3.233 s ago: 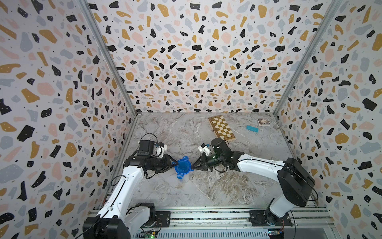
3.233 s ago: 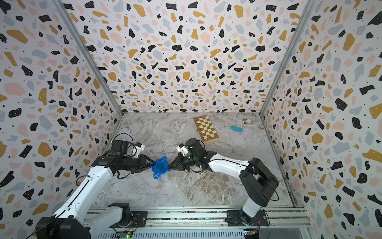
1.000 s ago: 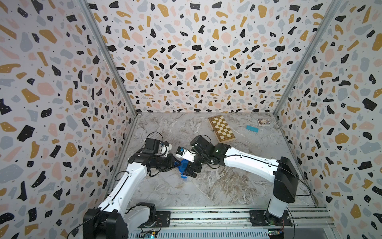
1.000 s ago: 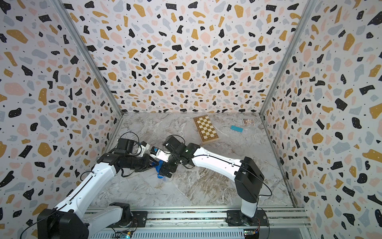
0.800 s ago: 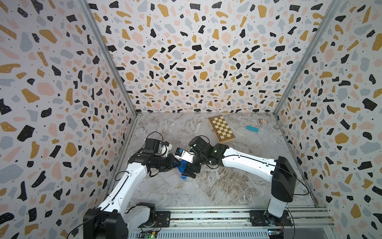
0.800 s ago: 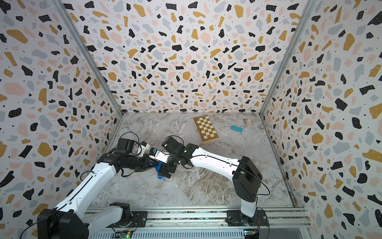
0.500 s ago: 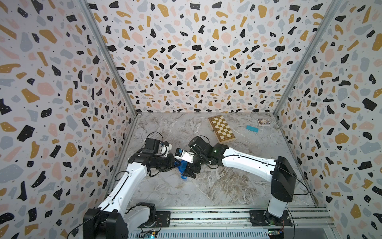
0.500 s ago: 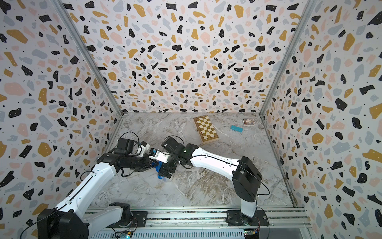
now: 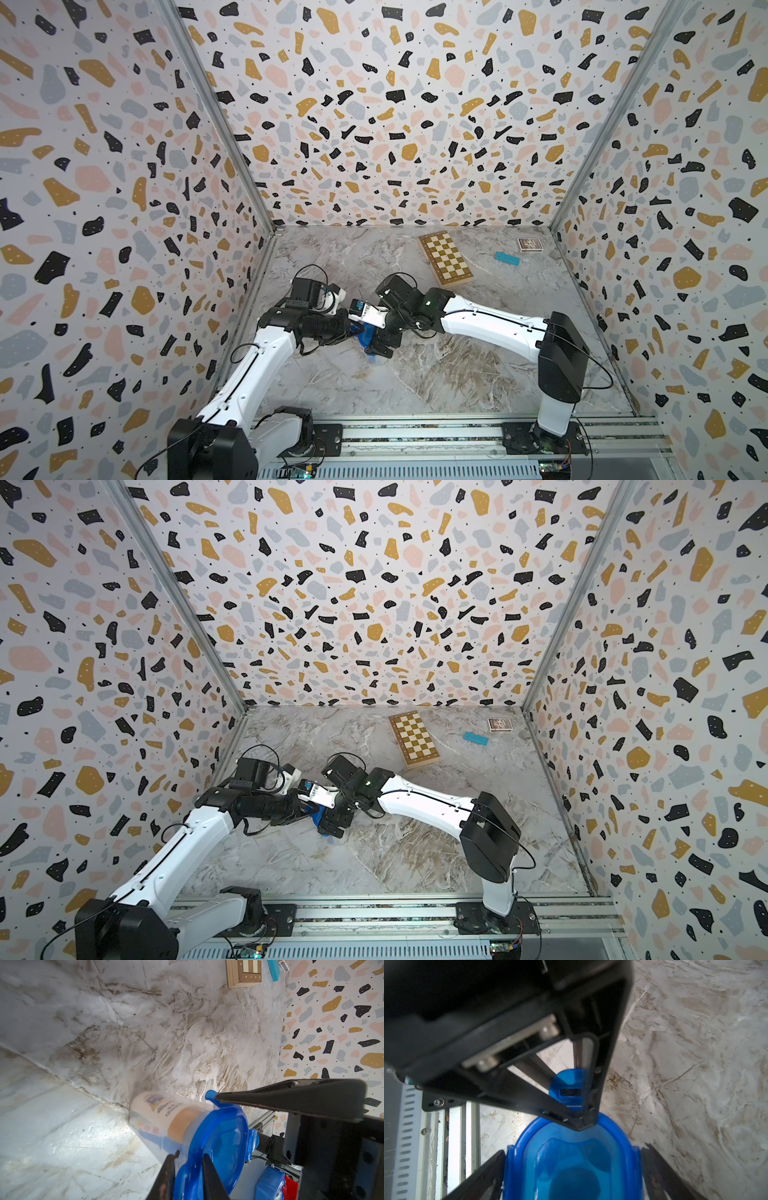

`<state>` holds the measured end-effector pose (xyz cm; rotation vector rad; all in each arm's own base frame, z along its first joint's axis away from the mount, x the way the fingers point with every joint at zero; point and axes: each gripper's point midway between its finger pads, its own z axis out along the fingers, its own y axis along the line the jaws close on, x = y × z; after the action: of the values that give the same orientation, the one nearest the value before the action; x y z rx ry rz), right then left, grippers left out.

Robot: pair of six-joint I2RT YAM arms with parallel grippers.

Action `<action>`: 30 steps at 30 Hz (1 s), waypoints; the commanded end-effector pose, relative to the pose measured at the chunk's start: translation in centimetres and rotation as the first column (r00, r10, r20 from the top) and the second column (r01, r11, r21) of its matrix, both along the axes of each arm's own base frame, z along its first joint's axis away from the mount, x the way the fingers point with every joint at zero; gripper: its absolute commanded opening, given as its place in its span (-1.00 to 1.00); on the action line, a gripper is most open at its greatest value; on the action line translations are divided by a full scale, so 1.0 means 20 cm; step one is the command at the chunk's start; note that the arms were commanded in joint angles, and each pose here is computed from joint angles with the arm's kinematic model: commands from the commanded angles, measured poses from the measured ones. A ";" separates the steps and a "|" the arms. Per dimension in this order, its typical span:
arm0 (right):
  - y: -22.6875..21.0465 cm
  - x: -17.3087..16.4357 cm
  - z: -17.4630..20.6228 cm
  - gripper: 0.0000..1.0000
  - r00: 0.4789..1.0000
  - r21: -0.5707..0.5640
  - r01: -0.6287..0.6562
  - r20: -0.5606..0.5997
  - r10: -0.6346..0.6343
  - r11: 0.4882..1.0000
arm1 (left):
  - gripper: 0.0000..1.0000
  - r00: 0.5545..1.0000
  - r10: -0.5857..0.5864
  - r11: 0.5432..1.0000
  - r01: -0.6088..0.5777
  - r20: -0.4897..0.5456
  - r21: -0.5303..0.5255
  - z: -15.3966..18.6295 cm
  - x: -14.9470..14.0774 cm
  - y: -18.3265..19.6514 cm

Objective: Pack away toiletry kits
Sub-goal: Close the fastener on the container.

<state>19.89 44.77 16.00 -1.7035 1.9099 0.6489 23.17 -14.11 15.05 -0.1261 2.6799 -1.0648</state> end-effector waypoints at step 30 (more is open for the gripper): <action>-0.05 -0.06 0.05 1.00 0.999 0.049 0.013 -0.049 -0.011 0.999 | -0.57 0.994 0.015 0.996 -0.005 -0.107 0.091 -0.15 -0.07 0.05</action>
<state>19.82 44.41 15.56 -1.6646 1.9157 0.6706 23.28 -14.14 15.09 -0.1251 2.6763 -1.0711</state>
